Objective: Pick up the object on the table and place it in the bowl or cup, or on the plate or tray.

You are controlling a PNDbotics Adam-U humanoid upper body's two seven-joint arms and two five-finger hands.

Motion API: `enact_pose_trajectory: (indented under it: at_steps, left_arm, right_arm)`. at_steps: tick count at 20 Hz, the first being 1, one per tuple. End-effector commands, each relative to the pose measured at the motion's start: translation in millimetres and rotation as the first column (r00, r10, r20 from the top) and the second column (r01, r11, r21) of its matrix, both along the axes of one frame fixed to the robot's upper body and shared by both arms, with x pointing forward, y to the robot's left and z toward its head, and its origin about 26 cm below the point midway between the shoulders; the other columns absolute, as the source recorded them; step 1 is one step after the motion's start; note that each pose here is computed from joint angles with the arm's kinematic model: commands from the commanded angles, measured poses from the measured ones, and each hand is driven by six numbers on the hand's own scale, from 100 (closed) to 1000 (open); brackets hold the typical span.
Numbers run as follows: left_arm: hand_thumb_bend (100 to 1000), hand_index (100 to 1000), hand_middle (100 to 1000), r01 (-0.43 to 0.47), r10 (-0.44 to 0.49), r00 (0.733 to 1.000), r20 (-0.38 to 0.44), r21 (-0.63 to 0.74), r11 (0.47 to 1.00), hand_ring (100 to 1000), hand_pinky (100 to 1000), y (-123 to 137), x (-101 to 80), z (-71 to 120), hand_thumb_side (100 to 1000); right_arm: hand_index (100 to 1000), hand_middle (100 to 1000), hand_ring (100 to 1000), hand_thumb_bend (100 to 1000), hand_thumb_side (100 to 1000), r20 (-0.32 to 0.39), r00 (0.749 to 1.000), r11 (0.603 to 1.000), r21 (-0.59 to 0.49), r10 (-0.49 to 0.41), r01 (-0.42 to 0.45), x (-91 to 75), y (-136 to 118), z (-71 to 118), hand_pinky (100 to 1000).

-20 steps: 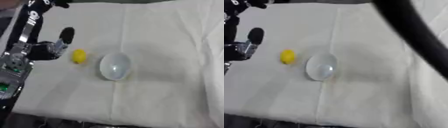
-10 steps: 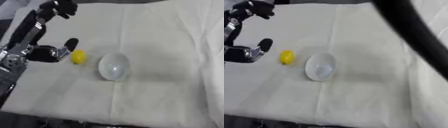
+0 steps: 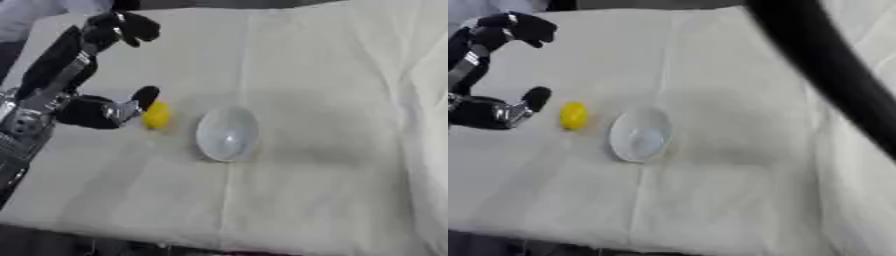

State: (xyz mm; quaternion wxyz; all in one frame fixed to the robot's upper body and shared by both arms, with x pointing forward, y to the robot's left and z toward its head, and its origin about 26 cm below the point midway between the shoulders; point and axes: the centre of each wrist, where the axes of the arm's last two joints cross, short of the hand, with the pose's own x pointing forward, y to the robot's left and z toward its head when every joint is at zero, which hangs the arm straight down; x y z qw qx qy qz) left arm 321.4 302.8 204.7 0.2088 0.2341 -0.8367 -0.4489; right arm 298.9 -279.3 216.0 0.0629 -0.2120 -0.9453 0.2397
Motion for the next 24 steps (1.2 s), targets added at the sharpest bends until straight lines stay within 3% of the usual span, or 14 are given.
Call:
enact_pose_trajectory:
  at_steps: [1,14,24]
  left_arm:
    - [211,838,775,-0.025,0.026,1.000,-0.006,0.068,0.997,738,634,9.0,6.1,4.9,670]
    - [213,821,762,-0.044,0.078,0.981,-0.177,0.192,0.980,722,611,14.3,48.0,-48.1,678]
    - [217,809,754,-0.052,0.102,0.970,-0.222,0.223,0.973,714,601,13.9,66.2,-86.9,679]
  right_arm:
    - [855,872,811,100,989,0.014,1.000,1.000,-0.021,-0.001,0.002,-1.2,-2.0,6.1,730]
    - [850,868,803,100,993,0.011,1.000,1.000,-0.019,0.005,-0.005,-1.0,-1.4,6.3,723]
    - [843,866,798,100,994,0.008,1.000,1.000,-0.017,0.007,-0.006,-1.0,-1.5,6.5,719]
